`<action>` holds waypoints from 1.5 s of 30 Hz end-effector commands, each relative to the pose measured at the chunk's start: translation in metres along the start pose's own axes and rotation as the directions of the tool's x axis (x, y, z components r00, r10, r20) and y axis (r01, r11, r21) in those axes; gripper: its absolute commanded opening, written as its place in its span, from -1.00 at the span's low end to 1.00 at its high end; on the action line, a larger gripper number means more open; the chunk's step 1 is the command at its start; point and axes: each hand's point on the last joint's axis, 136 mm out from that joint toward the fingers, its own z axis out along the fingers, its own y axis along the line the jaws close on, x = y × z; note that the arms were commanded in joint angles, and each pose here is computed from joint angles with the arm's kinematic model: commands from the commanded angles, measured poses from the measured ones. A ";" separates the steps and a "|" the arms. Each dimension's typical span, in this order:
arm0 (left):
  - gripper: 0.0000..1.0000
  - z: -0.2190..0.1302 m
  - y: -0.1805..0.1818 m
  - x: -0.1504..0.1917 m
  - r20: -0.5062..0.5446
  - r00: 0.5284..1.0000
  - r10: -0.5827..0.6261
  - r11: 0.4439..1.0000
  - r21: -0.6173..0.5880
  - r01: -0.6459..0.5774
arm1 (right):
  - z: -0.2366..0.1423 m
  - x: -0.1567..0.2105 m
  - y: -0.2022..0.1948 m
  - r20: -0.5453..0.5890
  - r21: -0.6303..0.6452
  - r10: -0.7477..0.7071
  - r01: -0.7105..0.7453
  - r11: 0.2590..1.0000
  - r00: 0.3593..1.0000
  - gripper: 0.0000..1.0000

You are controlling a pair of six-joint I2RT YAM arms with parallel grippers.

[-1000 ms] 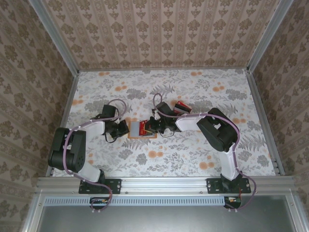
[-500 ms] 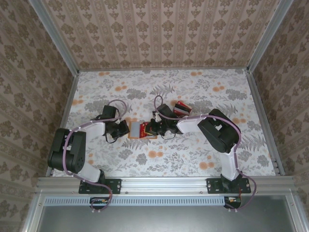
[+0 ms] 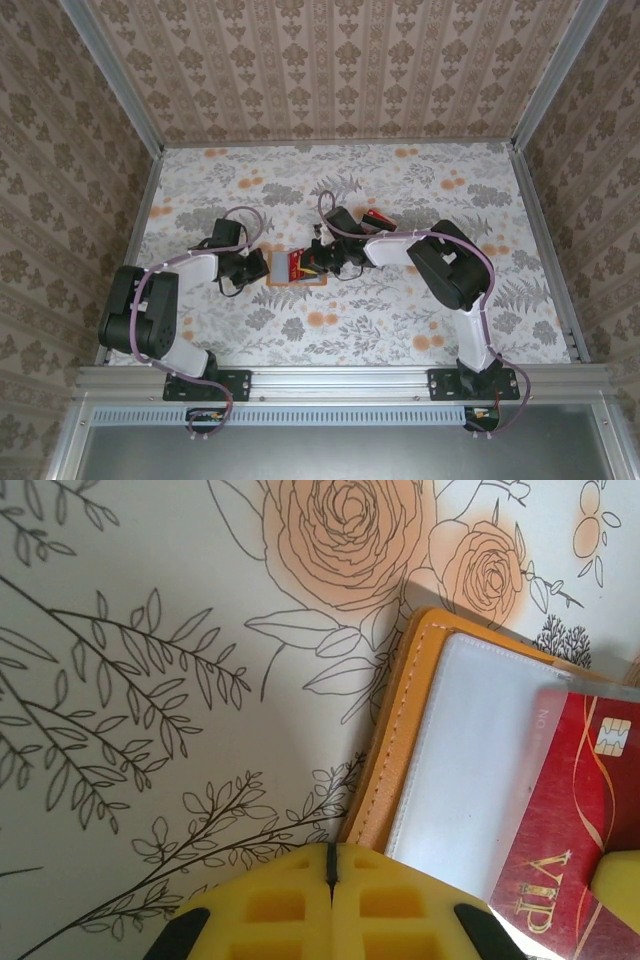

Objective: Put the credit cards into the card holder

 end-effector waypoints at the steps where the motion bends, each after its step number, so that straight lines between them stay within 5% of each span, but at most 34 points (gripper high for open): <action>1: -1.00 0.016 0.022 0.042 -0.144 0.989 -0.046 0.997 -0.075 0.036 | 0.006 -0.002 -0.019 0.005 0.090 0.002 -0.002 0.996 1.000 -1.00; 19: -1.00 0.021 0.014 0.040 -0.152 0.988 -0.032 0.998 -0.063 0.023 | 0.021 0.027 -0.020 -0.079 0.268 -0.140 0.156 0.951 0.987 -0.99; 34: -1.00 0.020 0.017 0.039 -0.153 0.987 -0.043 0.997 -0.069 0.032 | -0.043 0.010 -0.001 -0.052 0.435 -0.318 0.308 0.846 0.947 -0.22; 45: -1.00 0.023 0.016 0.041 -0.159 0.986 -0.044 0.998 -0.057 0.036 | -0.029 0.006 -0.009 -0.053 0.421 -0.304 0.297 0.857 0.951 -0.46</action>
